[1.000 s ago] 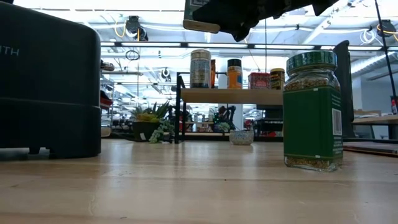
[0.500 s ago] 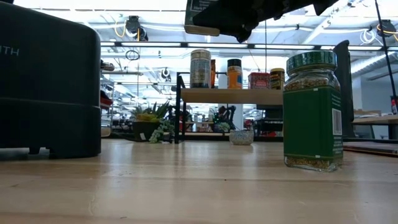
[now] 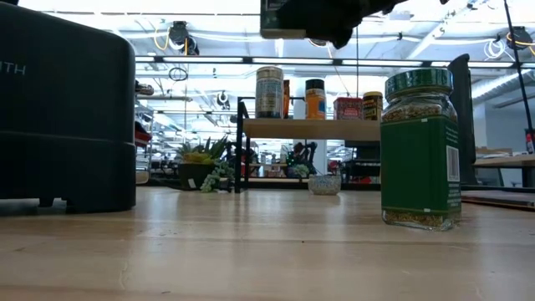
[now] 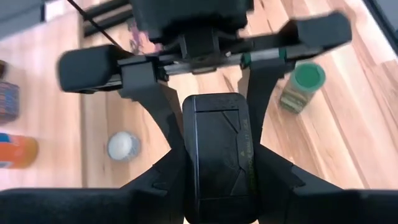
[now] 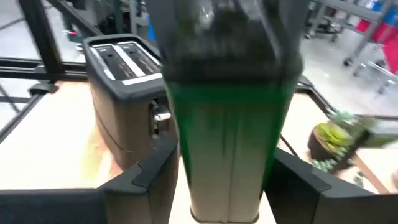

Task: Shelf spices
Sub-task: Put the black seasoning can on the shelf

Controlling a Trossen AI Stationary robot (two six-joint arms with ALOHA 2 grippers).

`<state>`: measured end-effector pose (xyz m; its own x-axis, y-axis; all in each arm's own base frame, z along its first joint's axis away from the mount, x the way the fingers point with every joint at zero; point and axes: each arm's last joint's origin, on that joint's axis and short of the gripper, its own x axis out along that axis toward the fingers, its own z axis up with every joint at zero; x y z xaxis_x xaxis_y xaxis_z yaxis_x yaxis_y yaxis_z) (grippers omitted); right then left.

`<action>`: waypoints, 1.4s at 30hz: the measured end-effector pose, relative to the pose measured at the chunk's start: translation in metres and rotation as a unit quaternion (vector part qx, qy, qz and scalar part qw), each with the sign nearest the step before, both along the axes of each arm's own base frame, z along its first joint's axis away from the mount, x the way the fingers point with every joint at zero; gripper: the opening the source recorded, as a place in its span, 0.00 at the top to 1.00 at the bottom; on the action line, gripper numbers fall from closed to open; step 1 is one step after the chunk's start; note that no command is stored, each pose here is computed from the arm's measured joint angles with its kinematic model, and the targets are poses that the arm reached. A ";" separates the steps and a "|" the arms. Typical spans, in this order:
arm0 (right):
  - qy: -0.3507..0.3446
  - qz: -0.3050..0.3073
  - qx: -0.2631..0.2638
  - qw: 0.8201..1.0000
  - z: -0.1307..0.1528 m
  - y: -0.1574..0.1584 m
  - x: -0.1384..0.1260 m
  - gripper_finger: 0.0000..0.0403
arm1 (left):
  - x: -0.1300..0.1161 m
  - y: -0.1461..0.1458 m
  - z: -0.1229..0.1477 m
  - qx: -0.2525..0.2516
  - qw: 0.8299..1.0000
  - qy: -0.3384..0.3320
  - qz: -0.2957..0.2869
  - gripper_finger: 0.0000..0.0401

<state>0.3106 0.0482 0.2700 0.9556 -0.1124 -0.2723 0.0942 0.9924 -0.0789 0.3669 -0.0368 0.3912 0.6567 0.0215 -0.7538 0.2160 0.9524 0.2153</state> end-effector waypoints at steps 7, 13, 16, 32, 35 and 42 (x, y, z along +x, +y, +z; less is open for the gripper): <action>0.020 -0.036 0.009 0.999 0.004 -0.001 -0.010 0.50 | -0.001 0.011 0.022 0.001 0.999 -0.041 0.019 0.66; 0.043 -0.048 0.017 0.998 0.000 0.003 -0.014 0.50 | -0.001 0.035 0.029 0.017 0.997 -0.060 0.054 0.66; 0.060 -0.064 0.025 0.996 -0.004 0.002 -0.016 0.50 | 0.000 0.046 0.030 0.016 0.996 -0.066 0.063 0.66; 0.035 -0.150 -0.046 0.987 0.036 -0.011 -0.061 0.50 | 0.000 0.078 0.033 0.027 0.994 -0.082 0.062 0.66; 0.010 -0.150 -0.059 0.987 0.053 -0.017 -0.076 0.50 | 0.001 0.082 0.035 0.019 0.994 -0.093 0.057 0.66; -0.017 -0.120 -0.078 0.990 0.082 -0.035 -0.098 0.50 | 0.015 0.095 0.019 0.024 0.995 -0.076 0.058 0.66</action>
<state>0.2126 0.0135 0.3520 0.9046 -0.3759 -0.2010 0.3317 0.9169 -0.2220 0.3824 0.0585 0.4100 0.7540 0.1376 -0.6423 0.0659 0.9570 0.2824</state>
